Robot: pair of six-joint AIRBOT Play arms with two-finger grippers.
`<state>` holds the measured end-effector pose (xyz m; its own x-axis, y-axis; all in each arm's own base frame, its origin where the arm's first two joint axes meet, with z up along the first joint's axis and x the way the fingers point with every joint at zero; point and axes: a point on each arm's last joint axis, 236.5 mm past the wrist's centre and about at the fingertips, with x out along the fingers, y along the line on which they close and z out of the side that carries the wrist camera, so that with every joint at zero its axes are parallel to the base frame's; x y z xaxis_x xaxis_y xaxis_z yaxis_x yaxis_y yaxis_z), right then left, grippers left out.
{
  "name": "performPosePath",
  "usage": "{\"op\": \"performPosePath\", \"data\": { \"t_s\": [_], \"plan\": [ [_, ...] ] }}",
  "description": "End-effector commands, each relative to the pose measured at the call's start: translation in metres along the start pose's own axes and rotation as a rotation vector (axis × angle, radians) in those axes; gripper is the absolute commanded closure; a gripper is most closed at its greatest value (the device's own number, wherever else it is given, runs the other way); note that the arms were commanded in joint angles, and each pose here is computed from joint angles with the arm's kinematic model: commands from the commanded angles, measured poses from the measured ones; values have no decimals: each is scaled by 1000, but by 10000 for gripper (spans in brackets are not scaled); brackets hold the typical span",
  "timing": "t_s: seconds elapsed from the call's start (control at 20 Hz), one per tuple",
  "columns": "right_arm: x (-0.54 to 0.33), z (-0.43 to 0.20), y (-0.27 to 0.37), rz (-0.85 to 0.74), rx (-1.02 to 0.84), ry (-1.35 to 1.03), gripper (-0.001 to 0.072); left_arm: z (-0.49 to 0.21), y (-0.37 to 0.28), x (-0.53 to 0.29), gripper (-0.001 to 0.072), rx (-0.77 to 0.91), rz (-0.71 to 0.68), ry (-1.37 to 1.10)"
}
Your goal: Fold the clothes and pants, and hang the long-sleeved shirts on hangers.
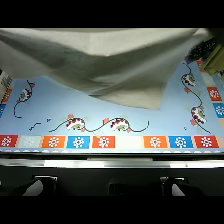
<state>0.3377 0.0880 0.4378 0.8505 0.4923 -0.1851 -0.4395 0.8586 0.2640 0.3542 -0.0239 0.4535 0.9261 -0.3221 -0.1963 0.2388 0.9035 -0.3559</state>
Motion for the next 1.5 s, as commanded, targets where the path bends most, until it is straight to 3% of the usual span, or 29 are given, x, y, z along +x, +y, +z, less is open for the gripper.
{"op": "performPosePath", "data": {
  "t_s": [0.0, 0.3, 0.55, 0.8, 1.05, 1.25, 1.45],
  "plan": [
    [-90, 43, 68, -33, -86, -210, 682, 21, -47, -82, 690, -3, 65, -151],
    [-170, 75, 78, -192, -44, -467, 682, 18, -72, -158, 690, 62, 174, -294],
    [-123, 57, 30, -246, 77, -319, 682, 17, -46, -144, 690, 17, 235, -261],
    [-8, -28, -72, -316, 276, 119, 681, -38, 29, -18, 689, -136, 169, 70],
    [114, -149, -165, -334, 405, 510, 681, -181, 129, 148, 689, -242, 143, 505],
    [212, -245, -218, -356, 431, 630, 681, -282, 191, 252, 689, -334, 179, 611],
    [262, -295, -260, -386, 476, 599, 681, -319, 223, 305, 688, -365, 181, 562]
  ]
}}
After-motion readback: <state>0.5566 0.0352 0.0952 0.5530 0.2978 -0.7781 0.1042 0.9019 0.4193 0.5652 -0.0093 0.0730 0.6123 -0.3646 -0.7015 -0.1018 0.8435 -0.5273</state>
